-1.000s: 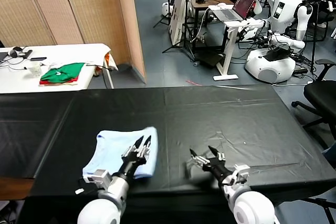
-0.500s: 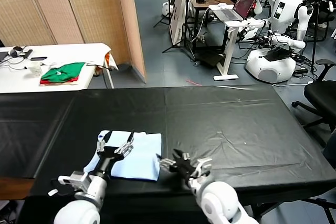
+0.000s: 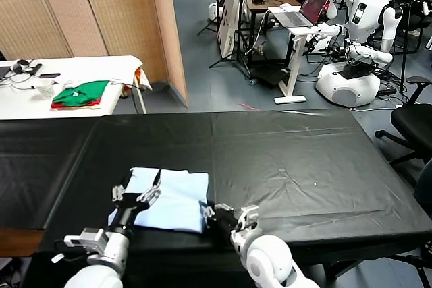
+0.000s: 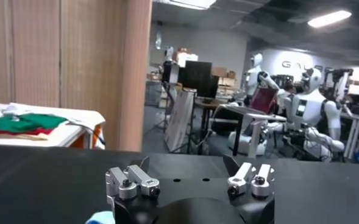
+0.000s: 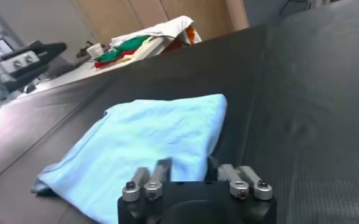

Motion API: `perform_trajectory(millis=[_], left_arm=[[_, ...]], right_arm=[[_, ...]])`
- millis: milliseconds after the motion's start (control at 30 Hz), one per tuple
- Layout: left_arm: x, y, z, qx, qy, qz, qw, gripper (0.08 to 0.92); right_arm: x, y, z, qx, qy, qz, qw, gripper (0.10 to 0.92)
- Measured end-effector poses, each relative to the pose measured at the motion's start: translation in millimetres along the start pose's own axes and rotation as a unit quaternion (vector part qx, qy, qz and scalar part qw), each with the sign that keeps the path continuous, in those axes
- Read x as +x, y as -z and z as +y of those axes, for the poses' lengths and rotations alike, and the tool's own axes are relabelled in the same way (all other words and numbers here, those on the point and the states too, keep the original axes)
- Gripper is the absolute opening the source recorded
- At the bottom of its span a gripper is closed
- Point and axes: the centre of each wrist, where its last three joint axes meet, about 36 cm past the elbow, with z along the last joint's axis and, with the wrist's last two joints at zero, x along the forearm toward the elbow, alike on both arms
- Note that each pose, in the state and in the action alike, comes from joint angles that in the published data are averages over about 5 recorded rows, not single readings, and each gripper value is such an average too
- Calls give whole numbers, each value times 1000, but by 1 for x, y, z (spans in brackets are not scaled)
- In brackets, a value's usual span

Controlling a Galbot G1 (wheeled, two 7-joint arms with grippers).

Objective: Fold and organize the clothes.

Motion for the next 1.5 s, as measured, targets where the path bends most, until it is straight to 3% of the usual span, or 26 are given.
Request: perform_trajectory(millis=[100,433,533,733,800,900,1033,1233,1500], left_arm=[[0,-1,3,0,6,-2,1000,907],[-1,-3,16,0,19,-2,1000,907],[1,-3,19,-1,15,-11,1000,907],[0,-6,21,-12,10,-17,1000,907],[1,-6,22,-11,17,-11,1000,907],[6,-2,23,-12,26,11,1000,907],[23,4,28,-26,21,33,999,907],[46,16,34,-41,15,55,998,907],[64,13,34,-45,19,88,995,907]], right_arm=[[10,6,-10,4,-15,-1,1000,145],[52,42,-64,38,-96,23,994,173],[61,46,-71,42,-109,26,993,304],[79,49,-78,48,-131,21,990,679],[86,49,-80,48,-138,20,989,799],[100,47,-79,51,-142,18,988,889],[127,40,-72,66,-140,6,988,905],[163,17,-57,91,-166,-72,979,907],[187,-29,-42,134,-212,-136,958,907]])
